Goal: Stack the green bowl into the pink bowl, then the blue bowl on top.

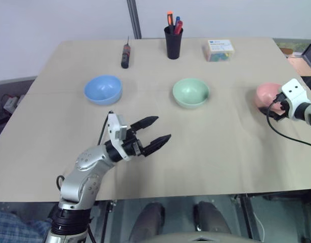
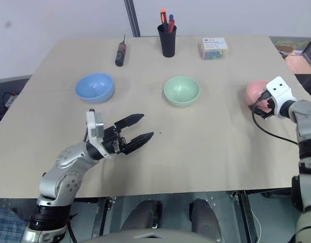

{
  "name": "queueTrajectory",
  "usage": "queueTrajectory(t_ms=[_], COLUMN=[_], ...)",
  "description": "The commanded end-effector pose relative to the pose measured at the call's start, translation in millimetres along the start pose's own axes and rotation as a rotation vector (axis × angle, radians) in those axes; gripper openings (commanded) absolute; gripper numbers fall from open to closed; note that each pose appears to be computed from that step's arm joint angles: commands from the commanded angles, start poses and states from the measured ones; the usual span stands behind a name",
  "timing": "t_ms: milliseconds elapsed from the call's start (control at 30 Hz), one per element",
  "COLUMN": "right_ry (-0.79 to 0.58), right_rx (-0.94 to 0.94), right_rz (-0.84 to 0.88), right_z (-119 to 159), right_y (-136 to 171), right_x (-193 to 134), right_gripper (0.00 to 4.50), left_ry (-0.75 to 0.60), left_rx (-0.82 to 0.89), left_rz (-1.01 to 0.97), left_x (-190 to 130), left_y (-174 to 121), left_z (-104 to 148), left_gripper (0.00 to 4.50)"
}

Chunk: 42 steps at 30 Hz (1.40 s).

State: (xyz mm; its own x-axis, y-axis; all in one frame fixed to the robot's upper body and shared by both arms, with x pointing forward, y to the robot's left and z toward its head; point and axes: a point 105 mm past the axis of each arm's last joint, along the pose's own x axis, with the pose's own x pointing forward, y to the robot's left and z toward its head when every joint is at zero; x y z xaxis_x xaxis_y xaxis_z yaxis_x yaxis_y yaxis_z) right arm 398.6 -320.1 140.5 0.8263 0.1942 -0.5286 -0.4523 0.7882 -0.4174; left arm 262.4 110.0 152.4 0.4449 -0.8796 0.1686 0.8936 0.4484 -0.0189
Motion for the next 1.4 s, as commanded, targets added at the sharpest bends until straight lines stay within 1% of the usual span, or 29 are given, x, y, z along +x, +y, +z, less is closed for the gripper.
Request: queueTrajectory(t_ms=[33,100,167,200,267,433,500,533,567,633,700,800,933,1033,1100,1133,1167,1200,1267,1300,1333,1367,1400], right_ry=[0.049,0.053,0.059,0.059,0.055,0.063,0.004,-0.041,-0.079,-0.130,-0.152,-0.171,-0.258,-0.311,-0.319,-0.321,-0.322,-0.322,-0.321,-0.319,-0.317,-0.314,-0.313], right_rx=[-0.041,-0.044,-0.058,-0.061,-0.071,-0.151,-0.203,-0.256,-0.315,-0.466,-0.609,-0.797,-0.907,-0.980,-1.016,-1.031,-1.040,-1.043,-1.045,-1.049,-1.052,-1.053,-1.053], right_rz=[0.010,0.020,0.037,0.041,0.052,0.097,0.134,0.174,0.220,0.344,0.443,0.516,0.616,0.629,0.613,0.600,0.591,0.578,0.553,0.540,0.532,0.527,0.524], right_z=[-0.2,0.5,0.2,0.0,0.6,3.1,18.3,30.9,42.0,56.9,61.9,62.4,72.4,83.8,88.3,90.3,91.5,93.3,96.4,97.8,98.8,99.4,99.9], right_y=[-8.9,-9.0,-7.4,-6.8,-4.9,1.8,10.3,20.1,32.0,68.5,109.3,161.2,229.0,257.0,263.6,264.4,264.6,263.9,261.2,259.0,257.2,255.8,254.5], right_x=[-3.7,-3.2,-2.5,-2.1,-1.1,0.2,1.8,1.9,0.4,-8.0,-18.8,-29.9,-47.3,-53.7,-54.1,-53.5,-53.1,-51.9,-49.7,-48.7,-48.1,-47.9,-48.0], right_gripper=[3.16,2.19,1.35,0.84,0.08,0.08,0.08,0.08,0.08,0.08,0.08,0.08,0.08,0.08,0.08,0.42,0.92,0.97,1.70,2.21,2.53,3.10,3.50], left_ry=[-0.018,-0.014,-0.010,-0.009,-0.003,0.000,0.006,0.012,0.017,0.026,0.033,0.042,0.051,0.053,0.055,0.055,0.055,0.055,0.056,0.056,0.055,0.054,0.053], left_rx=[0.051,0.054,0.049,0.047,0.046,0.051,0.054,0.058,0.060,0.065,0.069,0.069,0.070,0.072,0.074,0.075,0.075,0.076,0.077,0.078,0.077,0.076,0.076], left_rz=[-0.013,0.001,0.015,0.019,0.025,0.040,0.048,0.055,0.062,0.079,0.089,0.098,0.097,0.095,0.095,0.095,0.095,0.096,0.095,0.095,0.094,0.094,0.094], left_x=[0.6,-2.0,-5.3,-6.5,-8.7,-11.2,-13.9,-16.2,-18.4,-22.6,-25.9,-29.5,-30.5,-30.1,-30.4,-30.7,-30.8,-30.8,-30.4,-30.0,-29.4,-28.9,-28.4], left_y=[-1.7,-1.2,-2.0,-2.8,-4.0,-2.4,-0.6,1.2,3.0,6.5,8.9,11.0,12.9,14.1,15.3,16.0,16.4,16.8,17.4,17.6,17.7,17.8,17.8], left_z=[8.6,8.0,6.4,5.8,4.3,4.4,4.4,4.1,3.9,3.6,3.0,1.5,-0.2,-0.1,0.2,0.4,0.6,0.7,0.8,0.8,0.9,1.0,1.0], left_gripper=[4.50,4.50,4.50,4.50,4.50,4.50,4.50,4.50,4.50,4.50,4.50,4.50,4.50,4.50,4.50,4.50,4.50,4.50,4.50,4.50,4.50,4.50,4.50])
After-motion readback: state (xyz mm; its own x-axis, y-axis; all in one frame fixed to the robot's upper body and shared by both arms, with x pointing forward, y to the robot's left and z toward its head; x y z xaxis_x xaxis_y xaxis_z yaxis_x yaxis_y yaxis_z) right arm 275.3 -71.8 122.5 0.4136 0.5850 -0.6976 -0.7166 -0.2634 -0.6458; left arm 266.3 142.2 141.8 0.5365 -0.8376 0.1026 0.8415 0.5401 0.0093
